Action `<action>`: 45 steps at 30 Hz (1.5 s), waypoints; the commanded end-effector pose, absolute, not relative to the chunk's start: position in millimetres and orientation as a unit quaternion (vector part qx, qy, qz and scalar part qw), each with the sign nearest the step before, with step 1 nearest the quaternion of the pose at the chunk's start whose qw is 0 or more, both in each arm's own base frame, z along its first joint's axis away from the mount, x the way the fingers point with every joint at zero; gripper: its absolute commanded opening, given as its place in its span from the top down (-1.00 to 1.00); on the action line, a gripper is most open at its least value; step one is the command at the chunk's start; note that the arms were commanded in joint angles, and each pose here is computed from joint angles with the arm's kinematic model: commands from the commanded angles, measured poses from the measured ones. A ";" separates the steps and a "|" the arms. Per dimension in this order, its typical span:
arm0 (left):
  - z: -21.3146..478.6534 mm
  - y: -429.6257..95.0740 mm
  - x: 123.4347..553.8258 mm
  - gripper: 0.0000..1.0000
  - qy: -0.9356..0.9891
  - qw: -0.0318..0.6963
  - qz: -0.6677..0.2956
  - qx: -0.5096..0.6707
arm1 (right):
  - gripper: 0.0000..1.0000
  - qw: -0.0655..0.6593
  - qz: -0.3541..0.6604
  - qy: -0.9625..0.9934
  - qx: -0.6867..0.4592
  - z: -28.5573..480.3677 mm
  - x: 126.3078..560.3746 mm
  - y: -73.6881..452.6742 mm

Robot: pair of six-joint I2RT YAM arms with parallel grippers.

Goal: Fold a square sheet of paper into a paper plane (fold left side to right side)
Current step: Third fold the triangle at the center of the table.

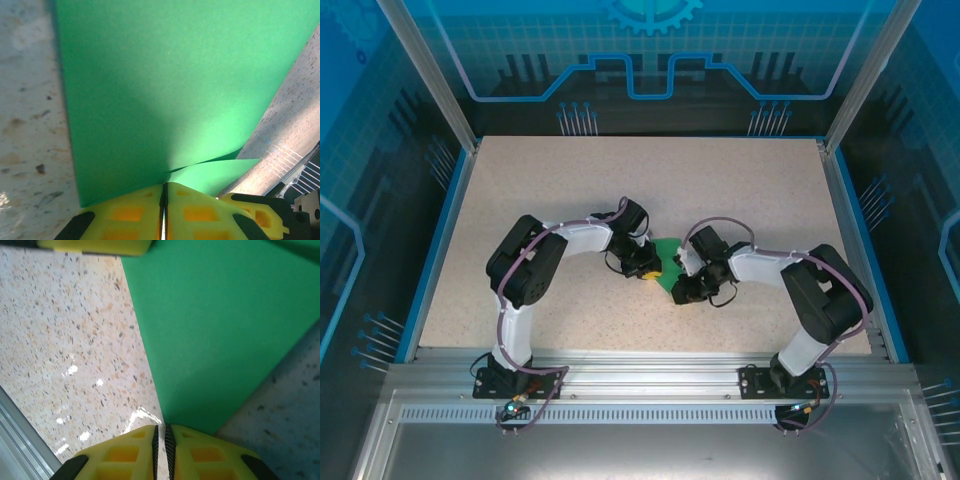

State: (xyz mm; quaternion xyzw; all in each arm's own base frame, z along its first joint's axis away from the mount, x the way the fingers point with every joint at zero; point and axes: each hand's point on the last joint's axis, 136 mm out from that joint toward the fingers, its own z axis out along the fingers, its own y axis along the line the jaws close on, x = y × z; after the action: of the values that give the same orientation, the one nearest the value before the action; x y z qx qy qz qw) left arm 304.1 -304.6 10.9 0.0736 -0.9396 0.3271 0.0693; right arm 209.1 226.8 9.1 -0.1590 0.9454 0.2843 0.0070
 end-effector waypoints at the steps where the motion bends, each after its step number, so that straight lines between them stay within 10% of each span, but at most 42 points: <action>1: -35.9 -268.0 284.1 0.75 -0.965 0.095 0.223 0.100 | 0.69 -0.121 0.208 0.963 -0.120 -13.9 145.3 182.2; 15: -27.3 -271.8 288.9 0.75 -0.964 0.086 0.232 0.095 | 0.63 -0.007 0.296 0.947 -0.124 52.0 195.1 213.8; 45: 65.9 -296.5 284.8 0.58 -0.941 0.025 0.335 0.038 | 0.77 -0.091 0.151 0.983 -0.060 -25.3 194.5 185.0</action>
State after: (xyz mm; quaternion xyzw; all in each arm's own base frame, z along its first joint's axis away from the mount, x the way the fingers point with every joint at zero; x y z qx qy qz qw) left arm 303.8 -292.9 59.9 0.0465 -0.9465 0.3193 0.0051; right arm 225.5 222.2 7.1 -0.0879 0.9654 0.2438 -0.0303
